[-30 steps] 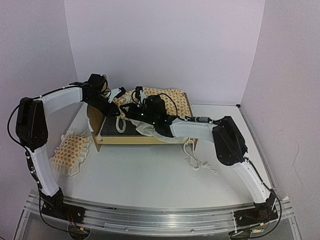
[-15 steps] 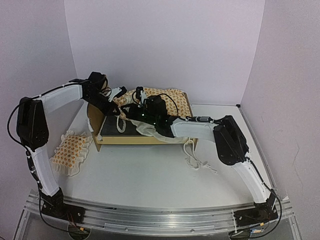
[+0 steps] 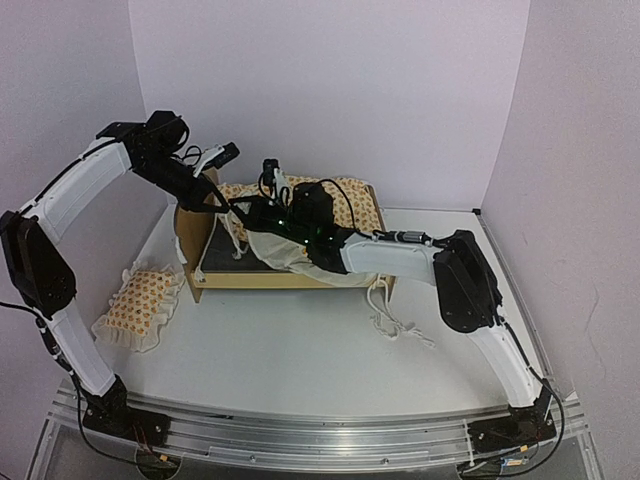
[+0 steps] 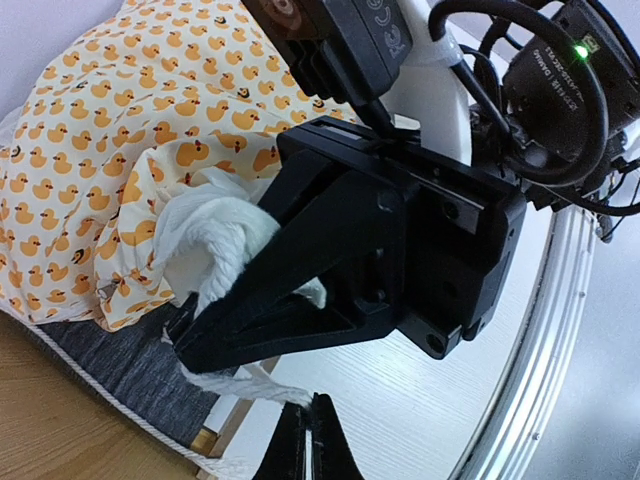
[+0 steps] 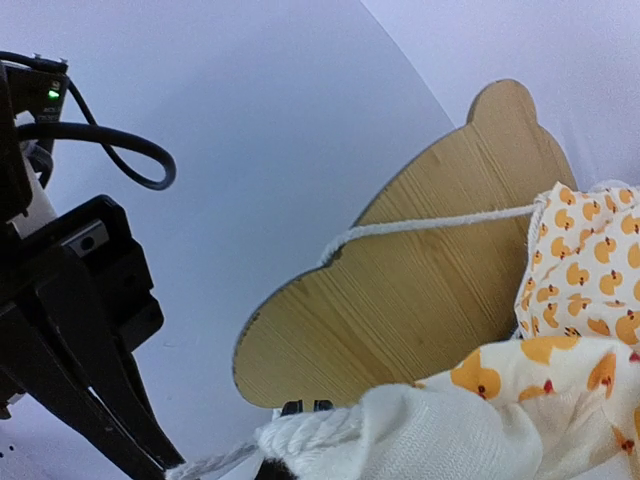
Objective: Set up the pet bed
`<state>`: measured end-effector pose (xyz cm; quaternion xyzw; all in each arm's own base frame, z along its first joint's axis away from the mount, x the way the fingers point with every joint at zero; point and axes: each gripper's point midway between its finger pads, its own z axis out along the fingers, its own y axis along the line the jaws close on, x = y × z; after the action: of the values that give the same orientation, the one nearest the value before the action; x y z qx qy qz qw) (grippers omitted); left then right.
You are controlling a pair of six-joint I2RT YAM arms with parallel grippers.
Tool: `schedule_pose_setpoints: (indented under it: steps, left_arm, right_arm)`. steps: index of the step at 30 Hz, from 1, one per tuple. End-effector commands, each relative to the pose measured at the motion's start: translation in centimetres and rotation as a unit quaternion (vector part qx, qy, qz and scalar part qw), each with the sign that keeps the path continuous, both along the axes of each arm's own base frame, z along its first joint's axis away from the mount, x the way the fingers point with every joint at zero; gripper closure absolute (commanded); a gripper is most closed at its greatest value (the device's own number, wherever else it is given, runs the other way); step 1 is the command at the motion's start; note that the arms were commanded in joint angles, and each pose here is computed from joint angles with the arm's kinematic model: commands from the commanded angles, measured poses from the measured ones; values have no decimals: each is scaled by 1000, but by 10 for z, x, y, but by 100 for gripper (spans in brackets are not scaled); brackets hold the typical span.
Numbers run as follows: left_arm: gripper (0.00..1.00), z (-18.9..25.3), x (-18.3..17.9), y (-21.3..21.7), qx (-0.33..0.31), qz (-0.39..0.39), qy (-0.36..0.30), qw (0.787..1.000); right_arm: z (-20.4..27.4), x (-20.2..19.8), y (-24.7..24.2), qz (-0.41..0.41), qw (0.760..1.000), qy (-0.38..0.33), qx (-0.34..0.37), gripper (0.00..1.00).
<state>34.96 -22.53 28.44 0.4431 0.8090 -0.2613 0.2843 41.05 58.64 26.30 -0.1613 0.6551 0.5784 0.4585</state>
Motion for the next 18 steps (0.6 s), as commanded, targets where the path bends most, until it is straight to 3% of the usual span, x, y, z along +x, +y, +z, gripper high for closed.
schedule_pose_setpoints:
  steps: [1,8,14,18]
  left_arm:
    - [100,68,-63,-23,-118,-84,28,989]
    - [100,98,-92,-34,-200,-126,84,968]
    - [100,167,-105,-35,-251,-163,6,954]
    - [100,167,-110,-35,-259,-174,8,950]
  right_arm:
    - [-8,27,-18,-42,999,9,-25,100]
    - [-13,26,-18,-37,999,14,-32,100]
    - [-14,26,-15,-32,999,11,-33,100]
    - [-17,26,-15,-34,999,13,-37,100]
